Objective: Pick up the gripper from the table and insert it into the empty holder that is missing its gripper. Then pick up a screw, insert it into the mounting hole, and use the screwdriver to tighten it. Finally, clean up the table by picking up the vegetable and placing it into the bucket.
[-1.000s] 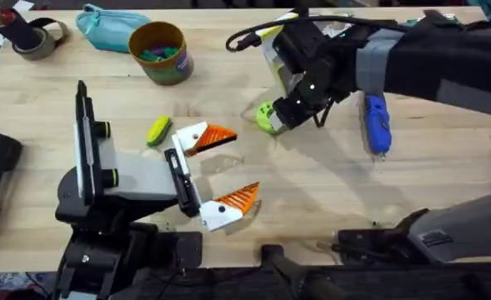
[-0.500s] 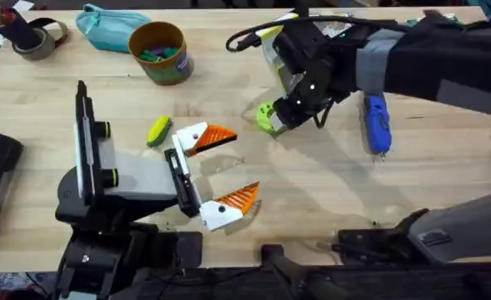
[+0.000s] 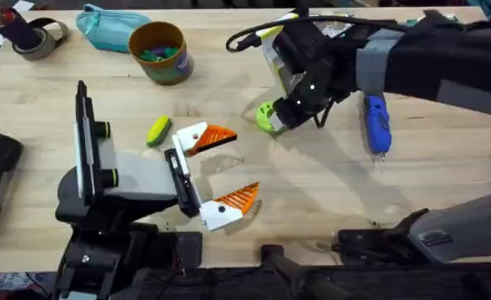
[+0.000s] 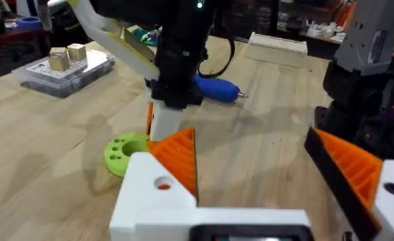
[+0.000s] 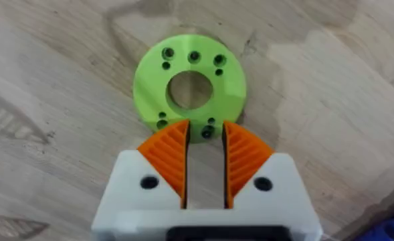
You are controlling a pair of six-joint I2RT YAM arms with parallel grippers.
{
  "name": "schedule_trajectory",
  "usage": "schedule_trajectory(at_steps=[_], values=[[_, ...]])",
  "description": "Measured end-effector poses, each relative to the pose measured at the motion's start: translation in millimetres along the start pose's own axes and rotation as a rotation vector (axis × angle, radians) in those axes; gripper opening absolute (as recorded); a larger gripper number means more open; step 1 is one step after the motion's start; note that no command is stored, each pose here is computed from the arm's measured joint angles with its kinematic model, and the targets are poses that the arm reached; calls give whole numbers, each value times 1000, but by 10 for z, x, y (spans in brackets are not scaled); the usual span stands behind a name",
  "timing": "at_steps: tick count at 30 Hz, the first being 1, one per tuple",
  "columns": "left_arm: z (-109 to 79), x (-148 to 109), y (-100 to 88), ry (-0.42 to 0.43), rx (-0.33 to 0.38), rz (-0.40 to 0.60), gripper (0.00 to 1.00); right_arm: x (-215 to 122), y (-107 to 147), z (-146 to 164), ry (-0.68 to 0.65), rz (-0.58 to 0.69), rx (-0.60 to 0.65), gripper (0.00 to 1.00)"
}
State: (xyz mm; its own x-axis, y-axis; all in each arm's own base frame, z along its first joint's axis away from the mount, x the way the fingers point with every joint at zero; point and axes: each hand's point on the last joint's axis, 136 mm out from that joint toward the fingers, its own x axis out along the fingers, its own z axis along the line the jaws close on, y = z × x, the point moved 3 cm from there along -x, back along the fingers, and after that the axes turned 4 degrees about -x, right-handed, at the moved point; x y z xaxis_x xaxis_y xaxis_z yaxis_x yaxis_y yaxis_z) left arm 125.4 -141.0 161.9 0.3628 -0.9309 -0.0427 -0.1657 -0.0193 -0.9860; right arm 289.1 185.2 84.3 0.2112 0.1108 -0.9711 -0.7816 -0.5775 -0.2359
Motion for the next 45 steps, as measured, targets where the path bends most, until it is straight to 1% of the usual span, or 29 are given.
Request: schedule_trajectory(at_steps=[9, 15, 22, 28, 29, 30, 31, 45], values=[[1, 0, 0, 0, 0, 0, 986, 0, -1, 0, 0, 0, 0, 282], [1, 0, 0, 0, 0, 0, 987, 0, -1, 0, 0, 0, 0, 226], [1, 0, 0, 0, 0, 0, 987, 0, 0, 0, 0, 0, 0, 189], [1, 0, 0, 0, 0, 0, 987, 0, 0, -1, 1, 0, -1, 107], [1, 0, 0, 0, 0, 0, 987, 0, 1, -3, 2, 0, -1, 86], [1, 0, 0, 0, 0, 0, 987, 0, 1, -5, 3, 1, -4, 30], [1, 0, 0, 0, 0, 0, 987, 0, 0, -5, 3, 0, -5, 13], [1, 0, 0, 0, 0, 0, 987, 0, -4, -6, 4, -2, -4, 7]])
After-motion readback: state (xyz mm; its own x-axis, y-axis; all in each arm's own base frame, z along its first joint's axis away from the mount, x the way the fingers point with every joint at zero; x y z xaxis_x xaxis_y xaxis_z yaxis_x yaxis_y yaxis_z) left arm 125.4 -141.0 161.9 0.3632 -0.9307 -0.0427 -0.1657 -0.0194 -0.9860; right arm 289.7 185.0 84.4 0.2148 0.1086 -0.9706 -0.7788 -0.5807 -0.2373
